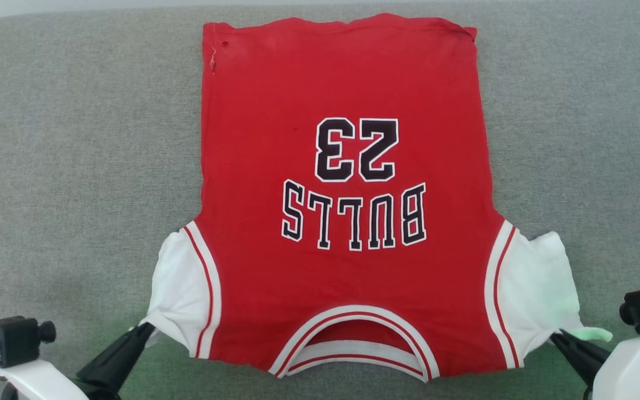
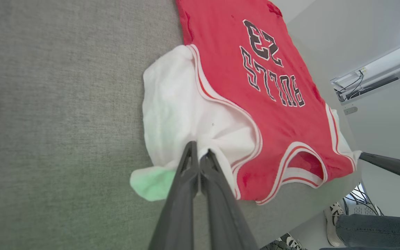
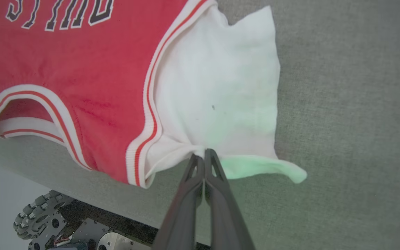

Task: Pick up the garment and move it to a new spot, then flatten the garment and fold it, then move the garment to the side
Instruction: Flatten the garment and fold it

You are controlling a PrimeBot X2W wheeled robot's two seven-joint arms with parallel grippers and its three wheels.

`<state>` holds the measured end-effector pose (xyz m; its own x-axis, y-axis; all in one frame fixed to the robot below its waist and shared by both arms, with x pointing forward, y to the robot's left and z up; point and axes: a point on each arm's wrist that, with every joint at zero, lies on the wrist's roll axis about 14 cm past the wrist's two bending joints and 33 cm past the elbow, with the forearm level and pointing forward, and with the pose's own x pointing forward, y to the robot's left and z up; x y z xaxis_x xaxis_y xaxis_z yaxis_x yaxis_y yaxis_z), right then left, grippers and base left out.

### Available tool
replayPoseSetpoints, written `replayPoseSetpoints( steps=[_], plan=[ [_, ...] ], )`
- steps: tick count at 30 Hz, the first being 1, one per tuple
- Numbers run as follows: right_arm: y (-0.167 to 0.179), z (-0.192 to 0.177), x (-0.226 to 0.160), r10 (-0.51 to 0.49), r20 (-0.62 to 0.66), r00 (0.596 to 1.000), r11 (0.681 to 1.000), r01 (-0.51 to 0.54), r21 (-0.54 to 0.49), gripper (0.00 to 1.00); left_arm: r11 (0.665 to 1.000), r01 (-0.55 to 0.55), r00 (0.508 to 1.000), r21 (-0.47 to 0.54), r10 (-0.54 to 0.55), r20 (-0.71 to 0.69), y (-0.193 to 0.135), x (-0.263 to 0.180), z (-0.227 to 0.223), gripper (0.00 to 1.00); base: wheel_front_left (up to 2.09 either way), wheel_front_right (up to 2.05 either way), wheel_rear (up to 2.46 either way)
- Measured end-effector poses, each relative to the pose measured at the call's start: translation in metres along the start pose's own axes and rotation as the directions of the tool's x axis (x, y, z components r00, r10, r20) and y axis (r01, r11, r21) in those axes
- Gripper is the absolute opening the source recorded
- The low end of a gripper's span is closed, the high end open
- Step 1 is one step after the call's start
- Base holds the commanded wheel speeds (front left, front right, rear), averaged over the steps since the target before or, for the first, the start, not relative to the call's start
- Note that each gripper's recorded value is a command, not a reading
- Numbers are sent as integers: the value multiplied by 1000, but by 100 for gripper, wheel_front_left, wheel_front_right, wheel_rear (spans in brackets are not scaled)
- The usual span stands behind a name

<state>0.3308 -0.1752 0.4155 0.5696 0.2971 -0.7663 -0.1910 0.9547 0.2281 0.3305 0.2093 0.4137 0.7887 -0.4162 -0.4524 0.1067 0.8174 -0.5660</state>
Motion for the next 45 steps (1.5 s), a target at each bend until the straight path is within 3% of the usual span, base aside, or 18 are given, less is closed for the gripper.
replayPoseSetpoints(
  steps=[12,17,18,19,27,31,36,45],
  plan=[
    [9,-25,2,40,-106,994,998,-35,47,0,999,-23,999,-29,21,-48,4,-5,-22,0,0,0,0],
    [0,-31,15,5,-146,989,1000,-5,-4,0,999,-29,997,-27,27,-70,6,0,-32,0,0,0,0],
    [-1,-30,18,-2,-143,990,1000,-1,-16,31,999,-25,997,-25,23,-74,6,1,-33,0,0,0,0],
    [-2,-27,21,-8,-132,991,1000,5,-25,100,1000,-22,997,-23,20,-77,5,3,-34,0,0,0,0],
    [1,-7,21,0,-88,996,998,-6,-64,100,1000,-2,996,-17,1,-93,-1,5,-40,0,0,0,0],
    [-6,57,11,-27,57,998,991,34,-132,100,1000,18,995,-1,-18,-98,-6,5,-41,0,0,0,0],
    [-20,137,18,-86,216,973,978,124,-165,100,999,28,996,27,-25,-84,-6,8,-32,0,0,0,0],
    [-18,225,98,-134,214,968,964,178,-199,100,996,59,996,70,-54,-69,-13,15,-19,0,0,0,0]
  ],
)
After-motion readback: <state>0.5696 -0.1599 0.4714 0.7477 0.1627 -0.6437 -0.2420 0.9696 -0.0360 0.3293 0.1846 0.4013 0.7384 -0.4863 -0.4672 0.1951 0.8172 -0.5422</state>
